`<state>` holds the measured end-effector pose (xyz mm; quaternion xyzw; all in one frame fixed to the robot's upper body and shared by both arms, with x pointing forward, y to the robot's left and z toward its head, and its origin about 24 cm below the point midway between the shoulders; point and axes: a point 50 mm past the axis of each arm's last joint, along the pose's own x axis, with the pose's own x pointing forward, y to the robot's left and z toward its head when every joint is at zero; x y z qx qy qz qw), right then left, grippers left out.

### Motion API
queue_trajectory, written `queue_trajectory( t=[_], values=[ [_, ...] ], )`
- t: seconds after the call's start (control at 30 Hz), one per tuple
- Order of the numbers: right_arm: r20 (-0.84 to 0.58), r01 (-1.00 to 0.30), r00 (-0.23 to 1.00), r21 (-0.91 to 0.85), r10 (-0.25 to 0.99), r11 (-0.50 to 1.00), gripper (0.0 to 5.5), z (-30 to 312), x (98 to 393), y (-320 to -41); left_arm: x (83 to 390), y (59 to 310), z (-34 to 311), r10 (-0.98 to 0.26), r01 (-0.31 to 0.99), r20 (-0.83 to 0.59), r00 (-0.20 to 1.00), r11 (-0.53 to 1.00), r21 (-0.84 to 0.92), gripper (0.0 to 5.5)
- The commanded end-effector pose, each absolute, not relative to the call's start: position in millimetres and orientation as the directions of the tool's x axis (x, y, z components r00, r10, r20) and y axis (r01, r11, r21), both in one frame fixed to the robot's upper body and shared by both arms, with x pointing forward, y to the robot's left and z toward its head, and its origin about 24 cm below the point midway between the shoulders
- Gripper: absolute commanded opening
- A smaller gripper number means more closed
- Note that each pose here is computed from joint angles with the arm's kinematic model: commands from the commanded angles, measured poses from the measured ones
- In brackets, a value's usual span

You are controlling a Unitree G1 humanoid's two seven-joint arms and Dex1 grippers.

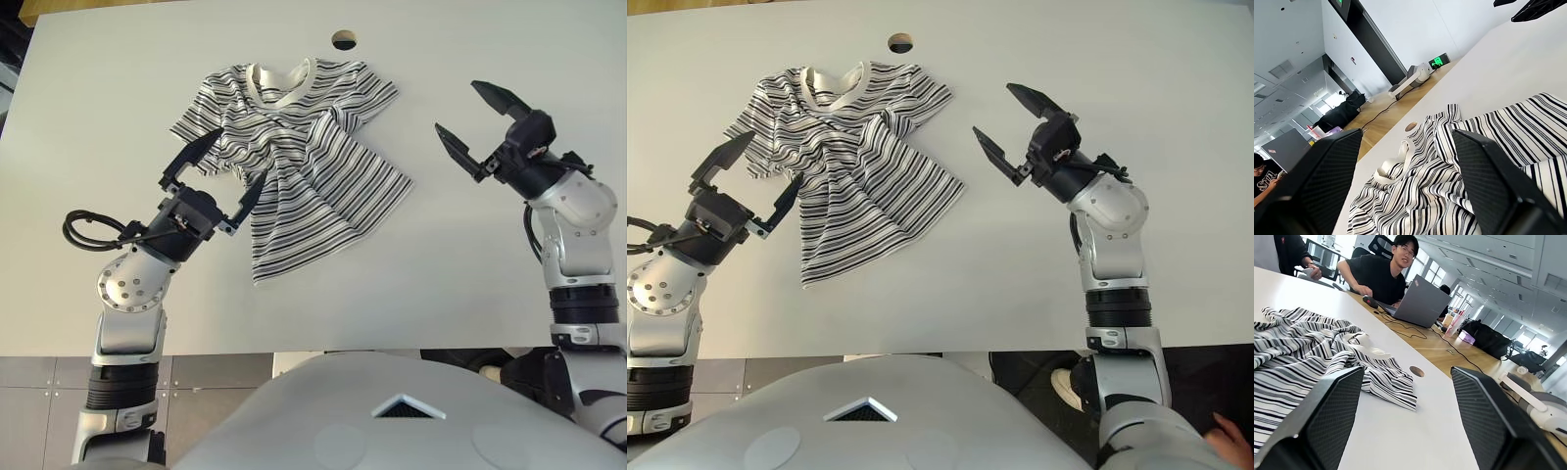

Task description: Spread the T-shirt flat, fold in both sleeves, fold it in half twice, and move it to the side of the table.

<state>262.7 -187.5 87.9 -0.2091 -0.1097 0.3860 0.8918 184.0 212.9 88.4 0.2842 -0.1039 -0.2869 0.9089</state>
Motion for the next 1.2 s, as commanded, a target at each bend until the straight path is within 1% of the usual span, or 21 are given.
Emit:
queue_trajectory(
  t=[0.03,0.7,1.2],
  values=[
    [0.026,-0.644,0.654,-0.506,0.756,0.574,3.29,92.2,263.8,-186.2,183.7,214.5,89.1,-0.598,0.478,-0.012,0.801,0.626,0.616,3.43],
    [0.012,-0.644,0.638,-0.539,0.770,0.543,3.29,90.1,264.9,-184.7,183.8,213.3,88.3,-0.605,0.482,-0.022,0.796,0.611,0.628,3.43],
    [-0.018,-0.644,0.614,-0.589,0.789,0.488,3.29,89.6,264.2,-181.8,185.2,211.9,87.4,-0.623,0.498,-0.053,0.781,0.570,0.653,3.43]
  ],
)
